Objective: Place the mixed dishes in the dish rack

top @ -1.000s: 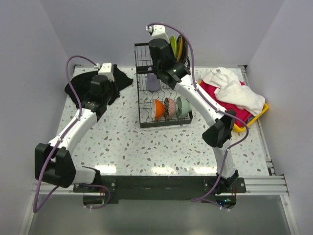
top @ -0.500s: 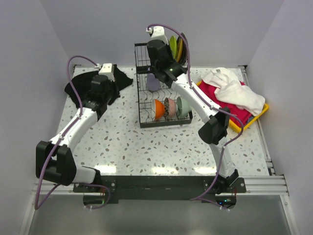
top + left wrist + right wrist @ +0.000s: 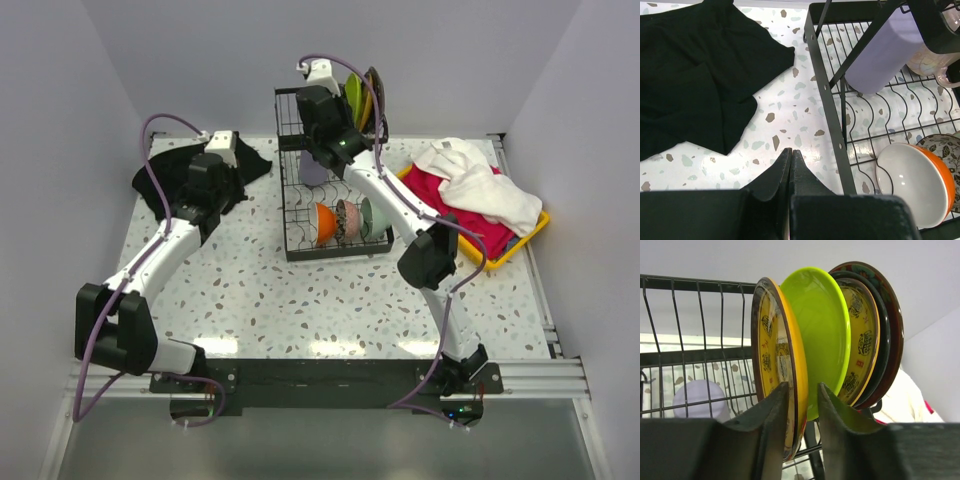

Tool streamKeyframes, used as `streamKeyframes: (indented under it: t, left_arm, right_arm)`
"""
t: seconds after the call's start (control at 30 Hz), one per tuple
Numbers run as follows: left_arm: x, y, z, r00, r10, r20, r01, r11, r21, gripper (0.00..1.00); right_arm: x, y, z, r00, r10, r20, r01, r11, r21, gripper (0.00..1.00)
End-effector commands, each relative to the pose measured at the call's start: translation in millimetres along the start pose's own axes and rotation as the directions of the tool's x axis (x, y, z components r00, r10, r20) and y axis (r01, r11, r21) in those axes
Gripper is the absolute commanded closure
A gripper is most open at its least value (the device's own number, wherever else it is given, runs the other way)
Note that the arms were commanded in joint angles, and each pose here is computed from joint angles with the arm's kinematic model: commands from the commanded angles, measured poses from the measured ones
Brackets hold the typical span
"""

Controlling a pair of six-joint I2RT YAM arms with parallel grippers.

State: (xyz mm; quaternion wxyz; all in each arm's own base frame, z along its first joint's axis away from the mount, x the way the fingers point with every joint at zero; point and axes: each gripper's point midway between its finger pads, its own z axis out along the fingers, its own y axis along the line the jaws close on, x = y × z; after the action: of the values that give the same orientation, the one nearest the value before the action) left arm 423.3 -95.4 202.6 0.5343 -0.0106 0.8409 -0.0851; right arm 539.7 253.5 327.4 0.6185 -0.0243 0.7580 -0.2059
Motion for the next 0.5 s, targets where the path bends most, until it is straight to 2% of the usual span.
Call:
streamKeyframes:
  t: [0.0, 0.07, 0.27, 0.37, 0.4, 0.47]
  left_arm:
    - [-22, -7, 1, 0.997, -0.04, 0.064, 0.038, 0.999, 0.032, 1.0]
    - [-22, -7, 1, 0.997, -0.045, 0.065, 0.043, 0.998, 0.038, 1.0]
    - [-21, -10, -1, 0.997, -0.054, 0.063, 0.051, 0.997, 0.054, 1.0]
    - [-29, -12, -3, 0.994, -0.056, 0.098, 0.05, 0.997, 0.064, 1.0]
    - [-30, -12, -5, 0.993, -0.057, 0.102, 0.05, 0.997, 0.065, 1.0]
    - [-28, -13, -6, 0.994, -0.054, 0.099, 0.047, 0.996, 0.071, 0.97]
  right_arm:
    - [-38, -32, -16, 0.993, 0.107, 0.057, -0.109, 0.993, 0.04, 0.58]
    - [-39, -34, -19, 0.993, 0.106, 0.054, -0.108, 0.994, 0.032, 0.57]
    - [-42, -42, -40, 0.995, 0.094, 0.03, -0.094, 0.996, 0.003, 0.42]
    - [-36, -39, -51, 0.998, 0.064, 0.013, -0.063, 0.997, -0.034, 0.24]
    - [-35, -38, -54, 0.998, 0.056, 0.006, -0.056, 0.997, -0.05, 0.21]
    - [-30, -40, -60, 0.999, 0.049, -0.017, -0.05, 0.996, -0.068, 0.2]
